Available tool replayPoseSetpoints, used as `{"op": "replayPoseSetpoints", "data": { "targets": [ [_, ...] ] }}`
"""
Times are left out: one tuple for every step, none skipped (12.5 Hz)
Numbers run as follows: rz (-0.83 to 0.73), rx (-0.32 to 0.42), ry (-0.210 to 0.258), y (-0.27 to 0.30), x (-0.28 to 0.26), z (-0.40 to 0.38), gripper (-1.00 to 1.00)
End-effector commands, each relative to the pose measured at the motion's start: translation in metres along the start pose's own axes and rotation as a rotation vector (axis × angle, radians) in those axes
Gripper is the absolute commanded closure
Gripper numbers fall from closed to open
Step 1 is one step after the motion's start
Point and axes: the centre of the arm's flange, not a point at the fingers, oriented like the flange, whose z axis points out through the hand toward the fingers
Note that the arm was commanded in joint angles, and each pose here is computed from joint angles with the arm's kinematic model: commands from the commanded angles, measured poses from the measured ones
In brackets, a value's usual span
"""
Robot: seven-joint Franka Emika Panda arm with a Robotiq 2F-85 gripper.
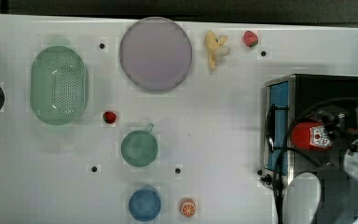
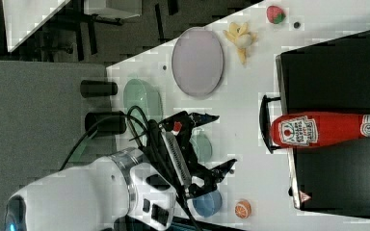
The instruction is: Pick Ketchup from oven and place it on table.
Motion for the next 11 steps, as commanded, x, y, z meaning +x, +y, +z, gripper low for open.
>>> {"op": "replayPoseSetpoints", "data": {
  "targets": [
    [-0.009, -0.06, 0.006, 0.006, 0.017, 0.048, -1.0],
    [0.007, -0.069, 0.025, 0.009, 0.028, 0.063, -1.0],
    [0.019, -0.075, 0.044, 0.011, 0.036, 0.076, -1.0],
    [0.028, -0.084, 0.062, 0.012, 0.044, 0.087, -1.0],
    [0.04, -0.096, 0.068, 0.015, 0.051, 0.098, -1.0],
    [0.054, -0.116, 0.061, 0.019, 0.055, 0.108, -1.0],
    [0.078, -0.128, 0.044, 0.024, 0.058, 0.117, -1.0],
    [0.115, -0.121, 0.023, 0.028, 0.06, 0.124, -1.0],
    [0.145, -0.121, -0.001, 0.03, 0.061, 0.136, -1.0],
    [0.148, -0.126, 0.001, 0.032, 0.062, 0.14, -1.0],
    [0.146, -0.118, 0.015, 0.03, 0.064, 0.14, -1.0]
  ]
}}
